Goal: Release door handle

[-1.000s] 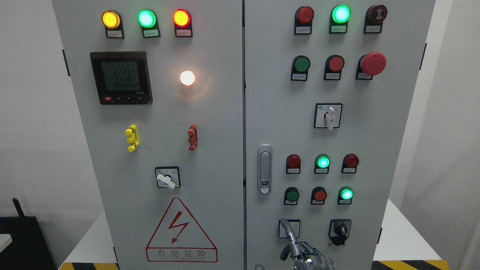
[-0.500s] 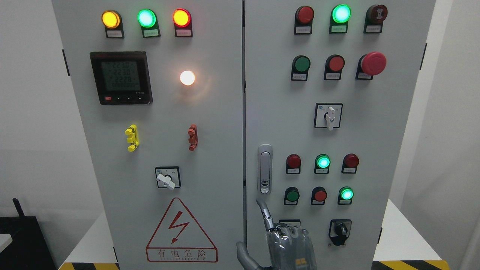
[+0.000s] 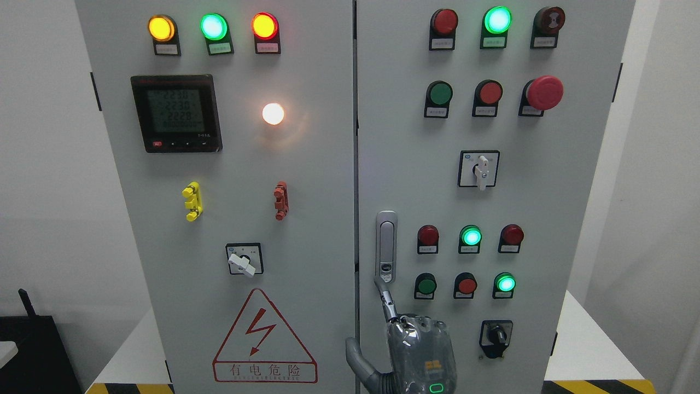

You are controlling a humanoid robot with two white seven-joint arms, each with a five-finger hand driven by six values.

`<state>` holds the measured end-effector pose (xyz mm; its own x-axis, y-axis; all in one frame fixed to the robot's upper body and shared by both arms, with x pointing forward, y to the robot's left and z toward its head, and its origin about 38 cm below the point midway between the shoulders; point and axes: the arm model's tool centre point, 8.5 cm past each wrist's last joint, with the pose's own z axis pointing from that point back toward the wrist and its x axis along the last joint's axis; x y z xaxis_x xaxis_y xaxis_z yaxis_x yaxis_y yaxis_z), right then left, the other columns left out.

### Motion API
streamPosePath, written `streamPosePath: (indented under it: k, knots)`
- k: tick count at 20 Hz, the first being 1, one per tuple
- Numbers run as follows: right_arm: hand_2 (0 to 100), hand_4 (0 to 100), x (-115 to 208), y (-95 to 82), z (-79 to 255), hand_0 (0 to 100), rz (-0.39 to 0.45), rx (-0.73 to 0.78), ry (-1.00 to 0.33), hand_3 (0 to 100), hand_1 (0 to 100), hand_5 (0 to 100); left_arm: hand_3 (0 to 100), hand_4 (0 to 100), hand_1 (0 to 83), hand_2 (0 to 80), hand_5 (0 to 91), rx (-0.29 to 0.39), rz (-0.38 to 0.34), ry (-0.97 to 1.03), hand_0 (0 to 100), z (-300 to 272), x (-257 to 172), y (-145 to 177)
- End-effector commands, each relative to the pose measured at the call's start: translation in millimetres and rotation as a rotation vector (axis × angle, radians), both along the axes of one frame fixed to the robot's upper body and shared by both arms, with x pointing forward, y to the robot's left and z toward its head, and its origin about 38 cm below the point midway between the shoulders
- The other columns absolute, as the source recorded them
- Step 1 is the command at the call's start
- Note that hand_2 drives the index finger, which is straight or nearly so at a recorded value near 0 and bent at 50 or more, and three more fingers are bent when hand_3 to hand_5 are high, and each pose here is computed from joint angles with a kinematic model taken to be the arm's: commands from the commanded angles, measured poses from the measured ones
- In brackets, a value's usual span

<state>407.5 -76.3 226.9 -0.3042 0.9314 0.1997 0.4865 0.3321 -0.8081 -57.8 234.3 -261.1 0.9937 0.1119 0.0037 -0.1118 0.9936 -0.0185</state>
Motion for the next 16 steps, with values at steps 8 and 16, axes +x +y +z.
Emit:
streamPosePath:
  k: [8, 16]
  knots:
    - [0, 100, 7.4, -6.5, -2.3, 33, -0.019, 0.005, 0.018, 100, 30, 100, 0, 0, 38.9, 0.0, 0.0, -0.002, -0.013, 0.021, 12, 1.0, -7.0, -0.3]
    - [0, 100, 7.3, -9.4, -1.0, 33, -0.027, 0.011, 0.011, 100, 30, 100, 0, 0, 38.9, 0.0, 0.0, -0.002, -0.013, 0.021, 12, 1.0, -7.0, -0.3]
